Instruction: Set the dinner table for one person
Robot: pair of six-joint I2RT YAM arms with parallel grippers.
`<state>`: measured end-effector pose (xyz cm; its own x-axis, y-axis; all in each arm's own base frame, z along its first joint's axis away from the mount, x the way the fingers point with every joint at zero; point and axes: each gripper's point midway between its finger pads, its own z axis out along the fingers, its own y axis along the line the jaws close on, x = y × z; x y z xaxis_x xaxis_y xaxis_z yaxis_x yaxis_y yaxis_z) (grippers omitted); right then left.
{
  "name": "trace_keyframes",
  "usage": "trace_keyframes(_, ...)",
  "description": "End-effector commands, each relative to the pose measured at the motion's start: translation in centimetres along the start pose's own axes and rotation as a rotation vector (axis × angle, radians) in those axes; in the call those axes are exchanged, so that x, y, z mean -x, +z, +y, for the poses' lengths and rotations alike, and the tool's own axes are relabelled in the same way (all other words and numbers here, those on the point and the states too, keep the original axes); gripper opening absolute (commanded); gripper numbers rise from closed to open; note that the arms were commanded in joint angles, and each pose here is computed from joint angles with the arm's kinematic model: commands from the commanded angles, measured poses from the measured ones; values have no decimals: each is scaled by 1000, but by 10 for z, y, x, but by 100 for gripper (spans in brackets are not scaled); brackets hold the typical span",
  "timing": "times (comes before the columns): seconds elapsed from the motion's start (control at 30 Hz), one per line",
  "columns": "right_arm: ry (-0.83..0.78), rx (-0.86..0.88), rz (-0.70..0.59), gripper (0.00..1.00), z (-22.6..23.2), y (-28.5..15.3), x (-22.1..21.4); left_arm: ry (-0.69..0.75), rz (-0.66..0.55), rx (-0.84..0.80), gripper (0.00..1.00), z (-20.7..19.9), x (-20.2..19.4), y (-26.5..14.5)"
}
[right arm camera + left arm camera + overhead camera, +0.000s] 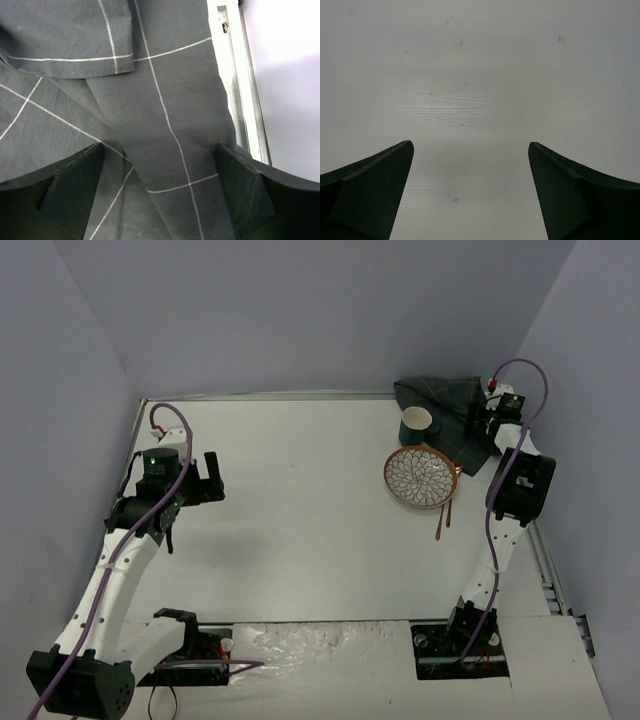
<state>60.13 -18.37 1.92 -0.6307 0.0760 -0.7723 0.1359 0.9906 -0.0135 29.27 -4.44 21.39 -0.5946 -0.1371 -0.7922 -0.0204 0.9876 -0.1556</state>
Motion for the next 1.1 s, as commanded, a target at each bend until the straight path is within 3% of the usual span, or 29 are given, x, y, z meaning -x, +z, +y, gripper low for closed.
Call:
trace_keyframes(0.0,-6,49,6,55,12,-3,5,-5,-65,-20,97,-4,18,-2)
trace_keyframes(0.07,-4,51,15,29,12,-3,2,-5,-65,-20,97,-4,18,-2)
trace_keyframes(0.1,-4,55,19,22,14,-2,0,-5,-68,-21,97,-4,18,-3)
trace_keyframes(0.27,1,60,5,1,18,-9,8,-7,-72,-25,97,-5,19,-4)
trace_keyframes(0.43,-8,65,-70,0,29,-30,48,-7,-78,-28,97,-5,20,-6)
trace_keyframes(0.6,-35,-25,-237,0,37,-78,130,-9,-87,-35,97,-6,21,-8)
trace_keyframes(0.93,18,-285,-679,0,53,-228,286,-12,-89,-44,97,-7,21,-9)
trace_keyframes(1.07,-13,-299,-852,0,90,-295,327,-14,-95,-46,97,-8,22,-11)
